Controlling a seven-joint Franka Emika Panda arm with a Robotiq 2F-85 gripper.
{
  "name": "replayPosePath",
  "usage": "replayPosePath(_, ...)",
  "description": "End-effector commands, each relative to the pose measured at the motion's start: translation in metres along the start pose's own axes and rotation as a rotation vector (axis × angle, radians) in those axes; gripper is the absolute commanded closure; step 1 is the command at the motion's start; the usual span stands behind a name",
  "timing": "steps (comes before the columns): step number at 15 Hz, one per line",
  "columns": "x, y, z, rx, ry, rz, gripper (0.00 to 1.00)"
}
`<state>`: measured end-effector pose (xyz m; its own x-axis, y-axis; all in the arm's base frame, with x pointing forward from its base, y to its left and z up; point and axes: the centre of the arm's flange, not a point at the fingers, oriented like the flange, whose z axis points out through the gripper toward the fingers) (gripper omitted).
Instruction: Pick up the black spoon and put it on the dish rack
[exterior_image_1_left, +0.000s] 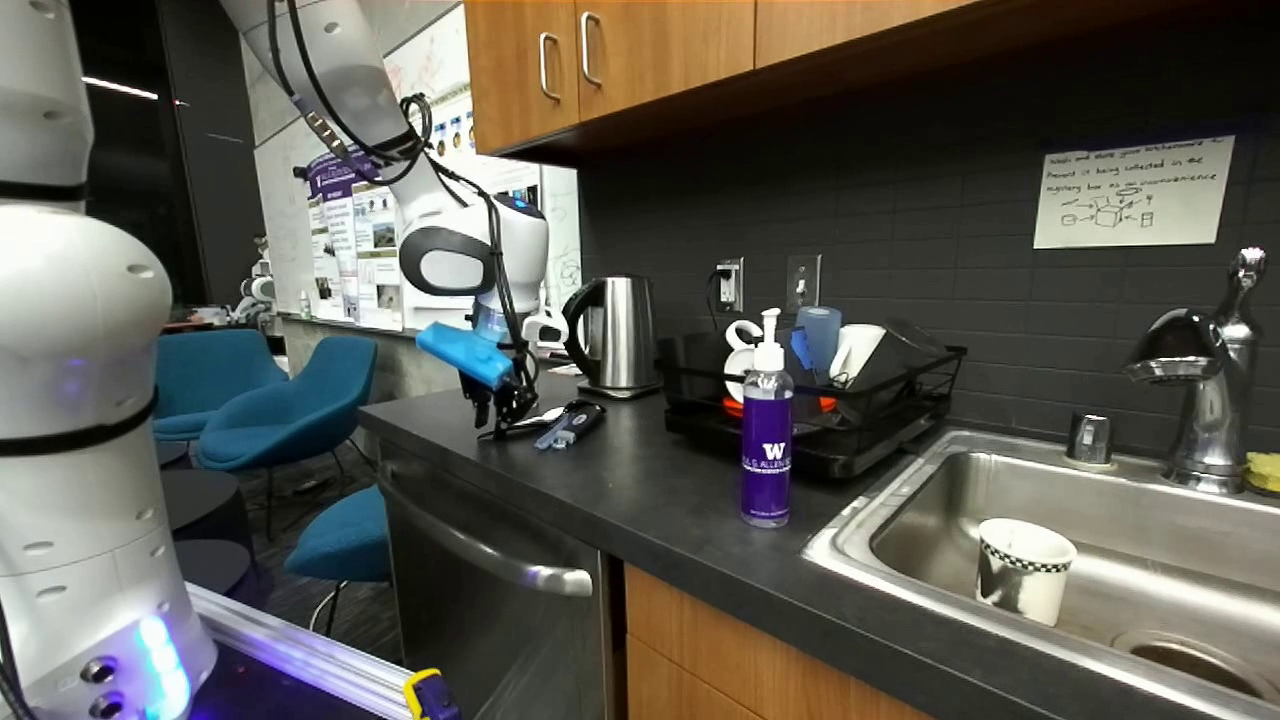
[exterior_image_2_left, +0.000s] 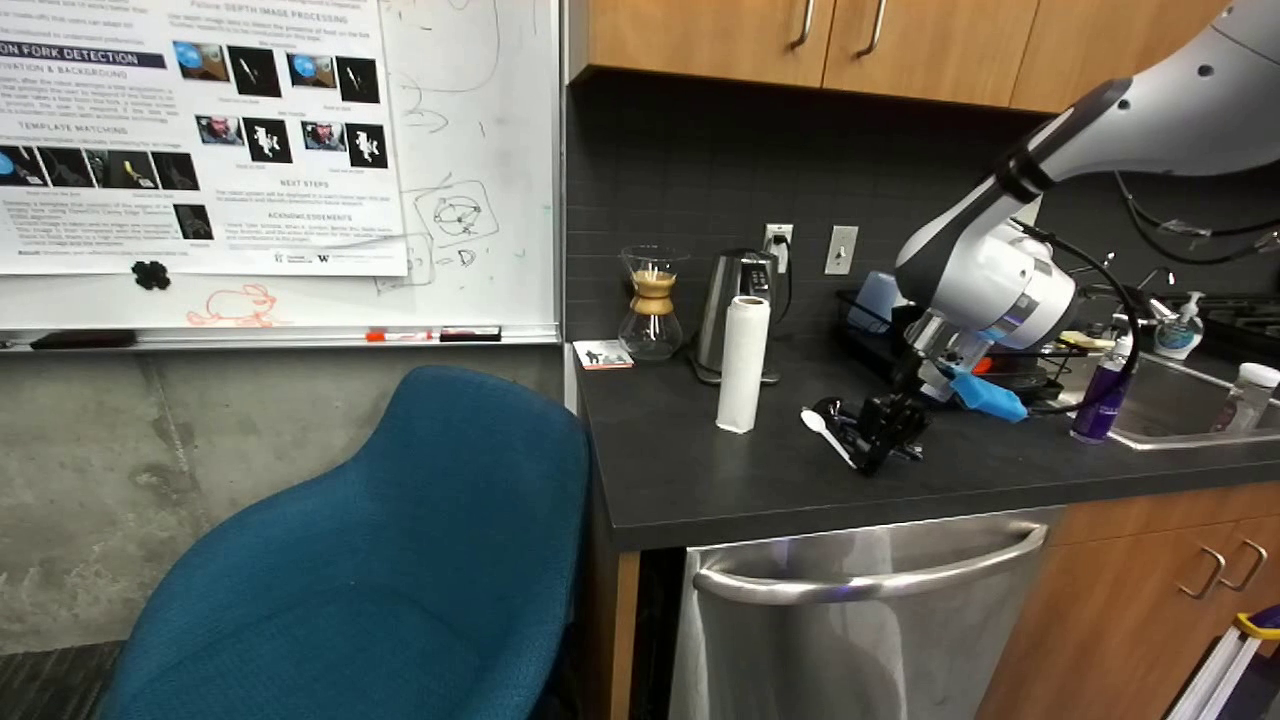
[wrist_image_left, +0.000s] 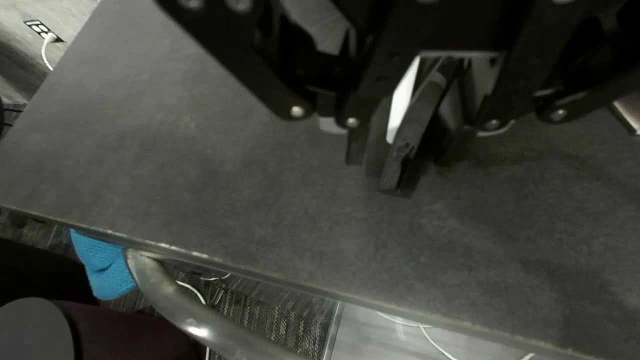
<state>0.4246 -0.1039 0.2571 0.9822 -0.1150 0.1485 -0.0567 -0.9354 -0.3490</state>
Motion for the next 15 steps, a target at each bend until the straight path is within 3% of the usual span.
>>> replayPosePath(1,0.001,-0.001,0.003,0.006,0.017,0.007,0.90)
replayPosePath(3,0.000,-0.001,0.003,0.007,0.016,0.007,1.00)
replayPosePath(11,0.003,-0.006,-0.020,0.022,0.049,0.000,1.00)
replayPosePath(12,0.003,-0.004,-0.021,0.028,0.052,0.006,0.74)
replayPosePath(15,0.004,-0.007,-0.023,0.020,0.062,-0.009,0.61)
